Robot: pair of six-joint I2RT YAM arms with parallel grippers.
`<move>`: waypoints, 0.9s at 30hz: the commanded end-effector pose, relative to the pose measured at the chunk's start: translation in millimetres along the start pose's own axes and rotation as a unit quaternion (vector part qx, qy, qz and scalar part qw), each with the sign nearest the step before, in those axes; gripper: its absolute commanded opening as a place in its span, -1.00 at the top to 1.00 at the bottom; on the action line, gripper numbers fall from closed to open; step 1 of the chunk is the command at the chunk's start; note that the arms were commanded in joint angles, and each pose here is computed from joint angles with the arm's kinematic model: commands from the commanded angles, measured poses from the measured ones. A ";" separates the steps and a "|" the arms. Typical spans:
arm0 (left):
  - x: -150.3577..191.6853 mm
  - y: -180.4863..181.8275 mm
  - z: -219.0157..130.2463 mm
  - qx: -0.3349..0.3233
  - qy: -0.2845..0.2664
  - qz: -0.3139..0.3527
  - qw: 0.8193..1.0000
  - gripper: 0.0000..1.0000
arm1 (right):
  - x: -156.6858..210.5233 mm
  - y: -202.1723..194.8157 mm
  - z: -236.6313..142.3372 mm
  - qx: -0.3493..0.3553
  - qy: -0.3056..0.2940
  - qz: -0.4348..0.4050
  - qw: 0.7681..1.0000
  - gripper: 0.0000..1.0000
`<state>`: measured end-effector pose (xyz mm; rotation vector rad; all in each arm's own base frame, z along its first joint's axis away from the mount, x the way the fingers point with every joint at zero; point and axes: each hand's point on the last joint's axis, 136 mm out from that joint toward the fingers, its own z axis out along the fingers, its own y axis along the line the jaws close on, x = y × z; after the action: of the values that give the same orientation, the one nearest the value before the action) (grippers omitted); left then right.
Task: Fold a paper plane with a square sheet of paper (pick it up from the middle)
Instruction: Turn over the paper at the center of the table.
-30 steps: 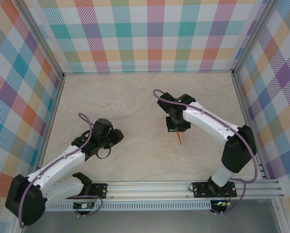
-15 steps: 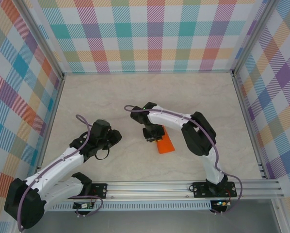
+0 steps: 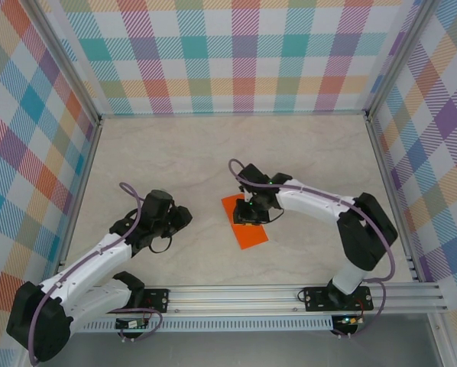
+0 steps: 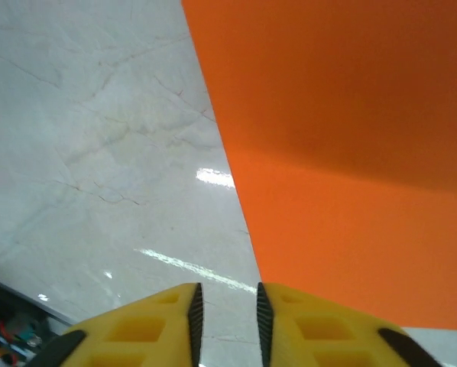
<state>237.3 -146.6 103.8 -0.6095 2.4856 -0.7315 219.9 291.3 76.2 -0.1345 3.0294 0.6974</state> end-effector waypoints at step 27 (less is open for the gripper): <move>11.8 -45.3 43.0 0.049 0.098 0.016 0.994 0.41 | 5.3 -9.6 58.2 -0.031 -0.016 0.145 0.989 0.61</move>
<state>253.2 -192.6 80.1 -0.5373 2.6391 -0.8799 213.2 314.0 16.9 0.3302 3.0517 0.8785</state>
